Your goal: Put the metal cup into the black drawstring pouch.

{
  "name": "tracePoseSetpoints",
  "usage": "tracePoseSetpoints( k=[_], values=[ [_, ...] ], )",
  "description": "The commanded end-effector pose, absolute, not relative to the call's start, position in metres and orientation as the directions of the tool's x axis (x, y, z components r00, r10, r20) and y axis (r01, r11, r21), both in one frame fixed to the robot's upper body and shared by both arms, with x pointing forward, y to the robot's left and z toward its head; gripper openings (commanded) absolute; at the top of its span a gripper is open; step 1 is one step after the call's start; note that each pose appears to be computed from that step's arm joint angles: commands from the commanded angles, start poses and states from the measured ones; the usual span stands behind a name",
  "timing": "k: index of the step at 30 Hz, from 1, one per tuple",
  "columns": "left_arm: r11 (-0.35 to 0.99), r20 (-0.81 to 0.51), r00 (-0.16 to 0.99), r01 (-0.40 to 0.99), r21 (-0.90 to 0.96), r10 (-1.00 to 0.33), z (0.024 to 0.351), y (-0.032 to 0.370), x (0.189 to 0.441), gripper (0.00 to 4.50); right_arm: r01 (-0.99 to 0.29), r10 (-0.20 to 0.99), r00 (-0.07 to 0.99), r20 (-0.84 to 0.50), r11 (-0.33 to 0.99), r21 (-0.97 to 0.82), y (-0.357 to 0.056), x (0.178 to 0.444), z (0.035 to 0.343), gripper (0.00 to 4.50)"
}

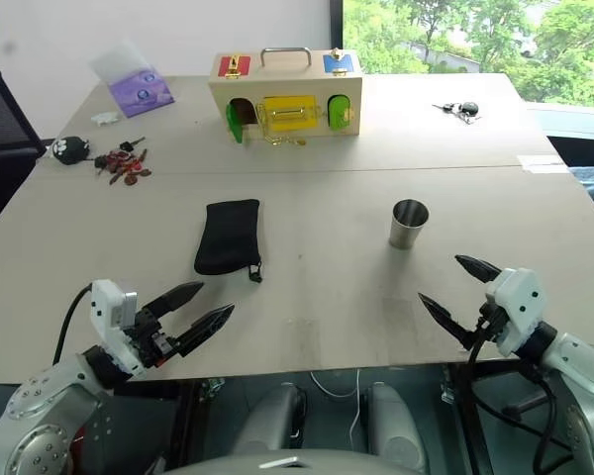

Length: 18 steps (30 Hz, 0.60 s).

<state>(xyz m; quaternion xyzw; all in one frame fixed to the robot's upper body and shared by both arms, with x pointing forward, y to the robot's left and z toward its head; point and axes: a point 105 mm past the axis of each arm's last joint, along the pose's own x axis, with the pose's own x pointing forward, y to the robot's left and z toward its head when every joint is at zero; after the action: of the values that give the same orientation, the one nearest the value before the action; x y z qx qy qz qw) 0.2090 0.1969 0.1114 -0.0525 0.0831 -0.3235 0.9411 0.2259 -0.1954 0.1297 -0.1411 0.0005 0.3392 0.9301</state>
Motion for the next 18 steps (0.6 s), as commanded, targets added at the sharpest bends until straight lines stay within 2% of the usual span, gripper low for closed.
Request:
tracePoseSetpoints(
  k=[1, 7, 11, 15, 18],
  values=[
    [0.796, -0.082, 0.792, 0.597, -0.102, -0.605, 0.126, 0.196, 0.212, 4.5, -0.642, 0.66, 0.75, -0.047, 0.709, -0.292, -0.188, 0.228, 0.14, 4.48],
    [0.8, -0.051, 0.799, 0.595, -0.075, -0.599, 0.143, 0.192, 0.217, 4.5, -0.687, 0.728, 0.685, 0.028, 0.658, -0.308, -0.163, 0.236, 0.157, 4.48],
    [0.822, -0.088, 0.821, 0.568, 0.038, -0.564, 0.148, 0.193, 0.225, 4.5, -0.76, 0.813, 0.578, 0.072, 0.569, -0.316, -0.141, 0.234, 0.172, 4.48],
    [0.827, -0.166, 0.895, 0.445, 0.343, -0.413, 0.153, 0.205, 0.241, 4.5, -0.848, 0.908, 0.417, 0.046, 0.407, -0.338, -0.12, 0.215, 0.179, 4.48],
    [0.668, -0.222, 0.929, 0.369, 0.646, -0.297, 0.153, 0.208, 0.244, 4.5, -0.886, 0.938, 0.346, 0.024, 0.335, -0.32, -0.111, 0.205, 0.179, 4.48]
  ],
)
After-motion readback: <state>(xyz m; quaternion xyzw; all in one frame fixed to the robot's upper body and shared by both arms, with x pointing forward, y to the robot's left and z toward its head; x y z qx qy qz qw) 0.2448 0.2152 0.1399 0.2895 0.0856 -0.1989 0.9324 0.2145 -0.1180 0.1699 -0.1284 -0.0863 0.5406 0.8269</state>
